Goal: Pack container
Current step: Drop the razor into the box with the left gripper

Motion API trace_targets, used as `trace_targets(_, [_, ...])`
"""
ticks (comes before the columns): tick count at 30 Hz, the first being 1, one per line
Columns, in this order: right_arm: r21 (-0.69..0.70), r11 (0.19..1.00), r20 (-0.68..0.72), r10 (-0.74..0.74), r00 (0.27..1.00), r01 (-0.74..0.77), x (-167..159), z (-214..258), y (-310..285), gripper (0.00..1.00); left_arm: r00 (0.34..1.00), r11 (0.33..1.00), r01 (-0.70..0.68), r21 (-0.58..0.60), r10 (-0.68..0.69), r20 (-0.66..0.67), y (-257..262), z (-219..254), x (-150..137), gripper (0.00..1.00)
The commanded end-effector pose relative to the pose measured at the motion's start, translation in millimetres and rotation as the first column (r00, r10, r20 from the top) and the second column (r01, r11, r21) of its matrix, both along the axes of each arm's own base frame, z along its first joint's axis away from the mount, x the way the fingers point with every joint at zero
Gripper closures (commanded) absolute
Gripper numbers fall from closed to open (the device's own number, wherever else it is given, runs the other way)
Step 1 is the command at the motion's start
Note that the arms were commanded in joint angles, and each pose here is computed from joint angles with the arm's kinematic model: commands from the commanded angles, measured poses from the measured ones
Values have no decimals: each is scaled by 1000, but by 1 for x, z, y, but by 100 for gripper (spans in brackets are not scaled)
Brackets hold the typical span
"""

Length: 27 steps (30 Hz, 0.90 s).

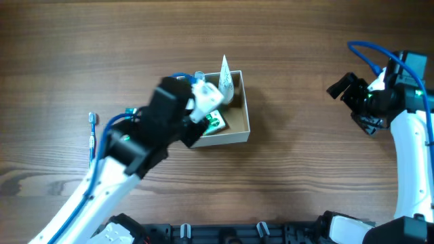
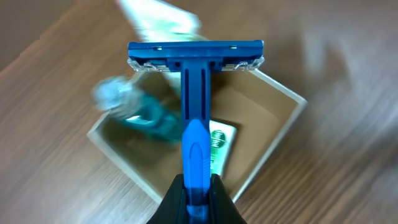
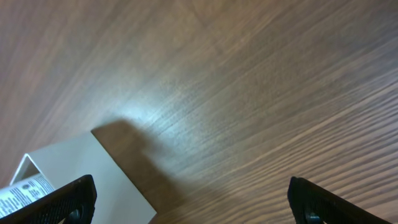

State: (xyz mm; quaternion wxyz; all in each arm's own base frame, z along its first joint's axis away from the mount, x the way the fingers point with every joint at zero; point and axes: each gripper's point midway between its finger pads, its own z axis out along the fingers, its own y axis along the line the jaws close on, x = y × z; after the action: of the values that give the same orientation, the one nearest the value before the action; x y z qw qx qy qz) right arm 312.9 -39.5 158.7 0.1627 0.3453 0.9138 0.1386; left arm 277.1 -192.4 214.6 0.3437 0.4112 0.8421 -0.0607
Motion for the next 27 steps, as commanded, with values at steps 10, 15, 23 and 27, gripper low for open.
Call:
trace_targets(10, [3,999,27,44,999,-44,1,2,4,0,967,949,231,216,-200,-159,-32,-105,24,84])
trace_targets(15, [-1,999,29,53,998,-53,1,2,4,0,991,971,106,212,-86,-101,-22,-82,33,28])
trace_targets(23, [-9,998,33,69,997,-69,1,2,3,0,895,892,-443,86,445,-6,90,1,33,0])
trace_targets(27, [-21,996,41,90,995,-89,2,3,3,0,701,715,-694,91,699,-146,171,-23,34,0])
